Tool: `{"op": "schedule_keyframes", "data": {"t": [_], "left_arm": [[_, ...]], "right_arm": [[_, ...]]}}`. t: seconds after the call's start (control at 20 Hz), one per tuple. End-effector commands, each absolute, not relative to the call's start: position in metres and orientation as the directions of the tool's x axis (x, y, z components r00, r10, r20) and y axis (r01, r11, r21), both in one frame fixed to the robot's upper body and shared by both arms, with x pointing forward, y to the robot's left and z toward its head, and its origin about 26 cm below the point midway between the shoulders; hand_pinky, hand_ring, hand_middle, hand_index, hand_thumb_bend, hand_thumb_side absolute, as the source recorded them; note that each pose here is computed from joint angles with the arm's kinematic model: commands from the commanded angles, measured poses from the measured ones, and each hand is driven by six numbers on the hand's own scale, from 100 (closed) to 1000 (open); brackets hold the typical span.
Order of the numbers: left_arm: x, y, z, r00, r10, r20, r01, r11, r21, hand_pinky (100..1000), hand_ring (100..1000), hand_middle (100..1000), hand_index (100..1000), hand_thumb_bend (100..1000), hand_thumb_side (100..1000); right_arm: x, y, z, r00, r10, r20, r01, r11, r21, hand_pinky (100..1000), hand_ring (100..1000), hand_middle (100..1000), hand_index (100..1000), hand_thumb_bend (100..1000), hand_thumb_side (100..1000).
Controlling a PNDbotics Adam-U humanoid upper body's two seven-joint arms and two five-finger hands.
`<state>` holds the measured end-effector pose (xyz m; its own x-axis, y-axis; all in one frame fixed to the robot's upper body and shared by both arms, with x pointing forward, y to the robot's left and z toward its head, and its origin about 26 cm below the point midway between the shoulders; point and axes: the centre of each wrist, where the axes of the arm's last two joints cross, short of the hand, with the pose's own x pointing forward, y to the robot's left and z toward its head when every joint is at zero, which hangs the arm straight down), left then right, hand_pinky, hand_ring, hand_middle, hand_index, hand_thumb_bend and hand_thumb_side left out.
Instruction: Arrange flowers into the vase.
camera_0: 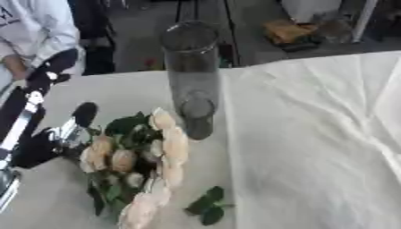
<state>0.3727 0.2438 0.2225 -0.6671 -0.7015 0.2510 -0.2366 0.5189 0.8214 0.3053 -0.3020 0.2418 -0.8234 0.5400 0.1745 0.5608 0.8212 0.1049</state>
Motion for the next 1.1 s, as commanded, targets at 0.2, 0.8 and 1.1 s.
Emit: {"op": "schedule_keyframes", "data": {"t": [0.2,0.8,1.1], "left_arm": [[0.370,0.284,0.246,-0.548,-0.834,0.061,-0.296,0.262,0.919,893,968,978,1000,452,780],[0.340,0.354,0.294,-0.390,-0.871,-0.300,-0.325,-0.174,0.930,930,981,1000,1000,927,823],[0.338,0.371,0.305,-0.339,-0.849,-0.405,-0.280,-0.320,0.905,921,978,1000,1000,817,663]], "right_arm": [[0.303,-0.298,0.250,-0.842,0.519,0.146,0.535,0.838,0.107,641,596,559,818,100,972],[0.305,-0.291,0.250,-0.864,0.480,0.154,0.497,0.861,0.108,643,595,554,815,100,969],[0.305,-0.290,0.249,-0.868,0.471,0.159,0.489,0.867,0.098,644,594,553,815,100,967]]}}
